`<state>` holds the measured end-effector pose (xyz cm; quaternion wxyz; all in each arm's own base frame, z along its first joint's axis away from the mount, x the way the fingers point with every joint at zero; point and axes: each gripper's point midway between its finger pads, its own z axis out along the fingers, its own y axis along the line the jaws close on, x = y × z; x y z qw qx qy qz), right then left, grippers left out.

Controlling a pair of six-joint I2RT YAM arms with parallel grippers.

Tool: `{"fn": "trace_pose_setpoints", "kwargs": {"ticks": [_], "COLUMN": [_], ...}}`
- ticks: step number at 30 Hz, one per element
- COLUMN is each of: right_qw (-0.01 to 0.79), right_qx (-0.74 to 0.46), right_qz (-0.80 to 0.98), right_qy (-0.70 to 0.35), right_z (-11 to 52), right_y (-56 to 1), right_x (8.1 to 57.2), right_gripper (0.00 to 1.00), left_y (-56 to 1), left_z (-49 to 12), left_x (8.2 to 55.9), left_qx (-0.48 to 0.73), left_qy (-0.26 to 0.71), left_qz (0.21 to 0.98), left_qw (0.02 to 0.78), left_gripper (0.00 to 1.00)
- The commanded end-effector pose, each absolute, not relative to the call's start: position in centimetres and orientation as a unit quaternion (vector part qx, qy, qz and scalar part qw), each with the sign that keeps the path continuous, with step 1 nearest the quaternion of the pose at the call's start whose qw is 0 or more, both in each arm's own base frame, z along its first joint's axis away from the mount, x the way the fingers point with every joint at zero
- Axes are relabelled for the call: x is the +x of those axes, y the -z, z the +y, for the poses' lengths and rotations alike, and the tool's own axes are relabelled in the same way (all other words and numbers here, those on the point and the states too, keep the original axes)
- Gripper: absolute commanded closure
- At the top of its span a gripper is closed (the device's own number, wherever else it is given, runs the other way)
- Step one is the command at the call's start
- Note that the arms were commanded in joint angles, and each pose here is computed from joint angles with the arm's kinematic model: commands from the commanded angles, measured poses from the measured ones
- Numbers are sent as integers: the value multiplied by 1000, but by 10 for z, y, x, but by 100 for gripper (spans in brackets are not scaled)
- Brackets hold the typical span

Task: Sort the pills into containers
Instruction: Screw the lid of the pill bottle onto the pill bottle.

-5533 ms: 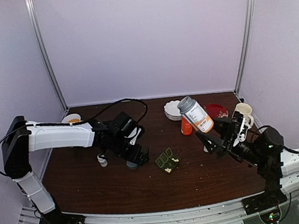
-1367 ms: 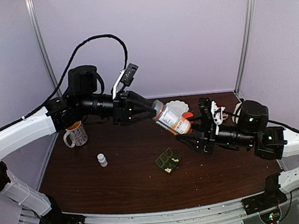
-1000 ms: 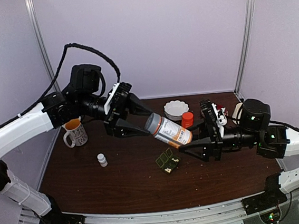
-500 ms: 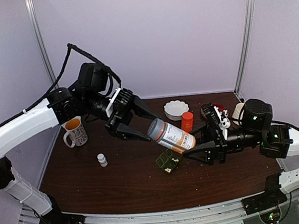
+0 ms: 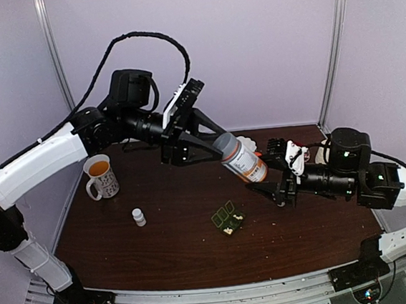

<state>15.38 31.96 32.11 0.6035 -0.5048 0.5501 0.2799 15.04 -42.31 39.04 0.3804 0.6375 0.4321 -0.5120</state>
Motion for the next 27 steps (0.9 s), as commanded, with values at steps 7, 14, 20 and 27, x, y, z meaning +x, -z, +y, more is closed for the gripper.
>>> {"fn": "trace_pose_setpoints", "kwargs": {"ticks": [7,14,20,27], "right_qw": [690,570,524,516], "right_qx": [-441,-530,-546,-544], "right_qz": [501,423,418,477], "right_qy": [-281,-465,-502,-459], "right_z": [322,334,334,336], "right_y": [-388,-396,-393,-365], "right_x": [157,88,74,93], "right_gripper": [100,100,100,100], "left_y": [-334,-318,-314,-317], "left_z": [-431,-403,-402,-401], "left_x": [161,123,139,163], "left_qx": [616,745,808,818], "left_qy": [486,438,324,236], "left_qz": [532,331,248,261], "left_qw": [318,379,424,456], "left_gripper": [80,73,73,47]}}
